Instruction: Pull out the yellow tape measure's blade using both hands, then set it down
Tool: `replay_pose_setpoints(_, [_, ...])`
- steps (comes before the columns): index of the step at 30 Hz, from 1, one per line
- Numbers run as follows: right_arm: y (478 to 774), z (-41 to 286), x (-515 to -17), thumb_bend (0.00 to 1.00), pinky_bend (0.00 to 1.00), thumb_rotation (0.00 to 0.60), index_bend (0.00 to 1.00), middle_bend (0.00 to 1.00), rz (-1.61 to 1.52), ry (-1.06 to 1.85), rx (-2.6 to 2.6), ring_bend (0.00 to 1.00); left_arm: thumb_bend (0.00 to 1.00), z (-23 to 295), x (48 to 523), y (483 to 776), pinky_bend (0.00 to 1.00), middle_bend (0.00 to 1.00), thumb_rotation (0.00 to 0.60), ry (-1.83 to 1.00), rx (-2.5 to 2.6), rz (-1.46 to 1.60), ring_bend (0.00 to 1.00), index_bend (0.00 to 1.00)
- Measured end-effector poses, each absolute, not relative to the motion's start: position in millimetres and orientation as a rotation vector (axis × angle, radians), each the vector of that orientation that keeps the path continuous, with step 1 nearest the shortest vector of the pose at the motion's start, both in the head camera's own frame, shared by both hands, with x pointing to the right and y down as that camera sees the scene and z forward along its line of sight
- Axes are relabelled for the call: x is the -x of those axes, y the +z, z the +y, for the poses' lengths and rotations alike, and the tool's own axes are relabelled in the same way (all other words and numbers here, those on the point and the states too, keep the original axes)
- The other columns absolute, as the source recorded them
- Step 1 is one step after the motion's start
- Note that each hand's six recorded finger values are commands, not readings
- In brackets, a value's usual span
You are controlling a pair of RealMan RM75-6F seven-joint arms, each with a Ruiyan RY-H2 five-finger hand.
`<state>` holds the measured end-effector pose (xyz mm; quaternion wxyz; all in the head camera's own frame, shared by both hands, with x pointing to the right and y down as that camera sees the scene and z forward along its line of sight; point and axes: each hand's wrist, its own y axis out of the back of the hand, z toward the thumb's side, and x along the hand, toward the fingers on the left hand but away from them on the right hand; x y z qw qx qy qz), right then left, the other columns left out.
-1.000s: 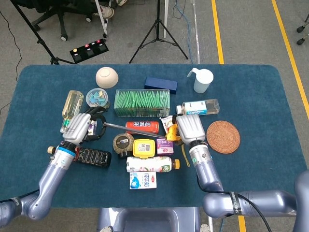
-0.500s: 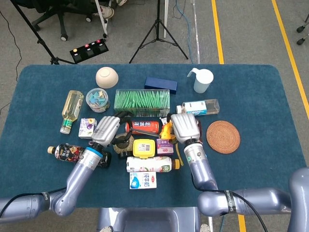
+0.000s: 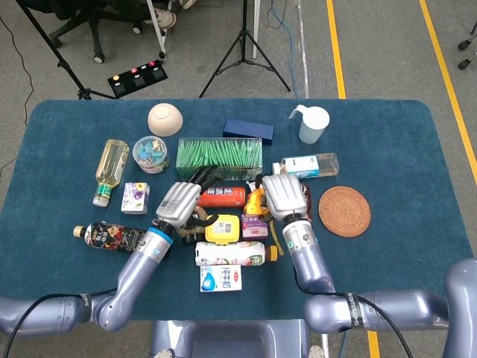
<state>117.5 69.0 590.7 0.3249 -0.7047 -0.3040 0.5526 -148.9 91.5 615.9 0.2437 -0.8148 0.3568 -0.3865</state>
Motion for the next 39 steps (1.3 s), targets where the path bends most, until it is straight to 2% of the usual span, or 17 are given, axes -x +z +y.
replay_pose_setpoints(11, [590.5,74.0,-122.4,0.33,0.79,0.600,0.70,0.65,-0.772,1.433,1.843,0.78,0.21,86.8,189.2,593.5,0.25,0.00,0.600,-1.080,2.180,0.990,0.00,0.04])
replay_pose_setpoints(27, [604.6,83.3,-137.2,0.33,0.76,0.600,0.70,0.64,-0.686,1.446,1.802,0.75,0.21,92.6,313.2,546.1,0.25,0.00,0.600,-1.230,2.009,1.044,0.00,0.04])
replay_pose_setpoints(39, [623.0,89.5,-132.8,0.33,0.73,0.600,0.70,0.63,-0.586,1.475,1.757,0.72,0.21,112.0,365.1,541.4,0.25,0.00,0.600,-1.327,1.967,1.094,0.00,0.05])
